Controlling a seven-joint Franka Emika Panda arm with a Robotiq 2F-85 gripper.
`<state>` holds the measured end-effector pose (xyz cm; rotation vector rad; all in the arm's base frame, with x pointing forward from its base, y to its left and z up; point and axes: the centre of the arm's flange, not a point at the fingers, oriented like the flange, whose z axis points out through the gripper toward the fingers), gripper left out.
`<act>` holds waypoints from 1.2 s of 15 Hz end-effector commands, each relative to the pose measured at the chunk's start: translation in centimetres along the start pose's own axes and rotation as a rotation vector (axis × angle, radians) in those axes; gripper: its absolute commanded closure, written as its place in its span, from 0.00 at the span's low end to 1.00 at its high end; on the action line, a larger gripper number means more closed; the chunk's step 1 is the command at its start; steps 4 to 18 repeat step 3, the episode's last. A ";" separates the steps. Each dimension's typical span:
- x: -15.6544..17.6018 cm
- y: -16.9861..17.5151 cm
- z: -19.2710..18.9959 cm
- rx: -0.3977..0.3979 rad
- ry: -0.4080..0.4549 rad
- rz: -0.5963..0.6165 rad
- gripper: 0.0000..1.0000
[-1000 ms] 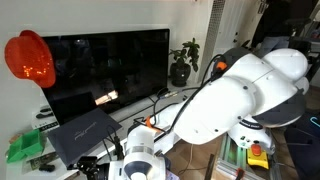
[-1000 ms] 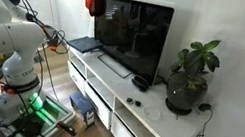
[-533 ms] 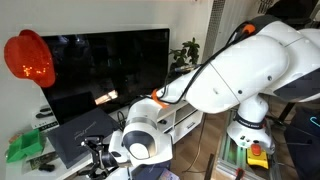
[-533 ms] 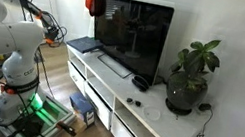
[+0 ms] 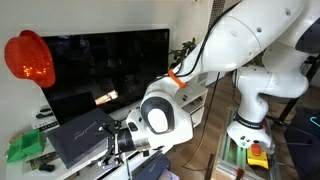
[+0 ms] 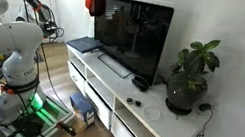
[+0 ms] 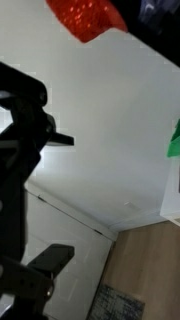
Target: Remove the lid from the box and put it on the cabinet
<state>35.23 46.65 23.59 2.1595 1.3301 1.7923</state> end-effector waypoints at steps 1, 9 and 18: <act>-0.7 1.1 -0.7 -0.009 -0.020 0.029 0.00; -1.7 2.5 -1.8 -0.019 -0.046 0.060 0.00; -1.7 2.5 -1.8 -0.019 -0.046 0.060 0.00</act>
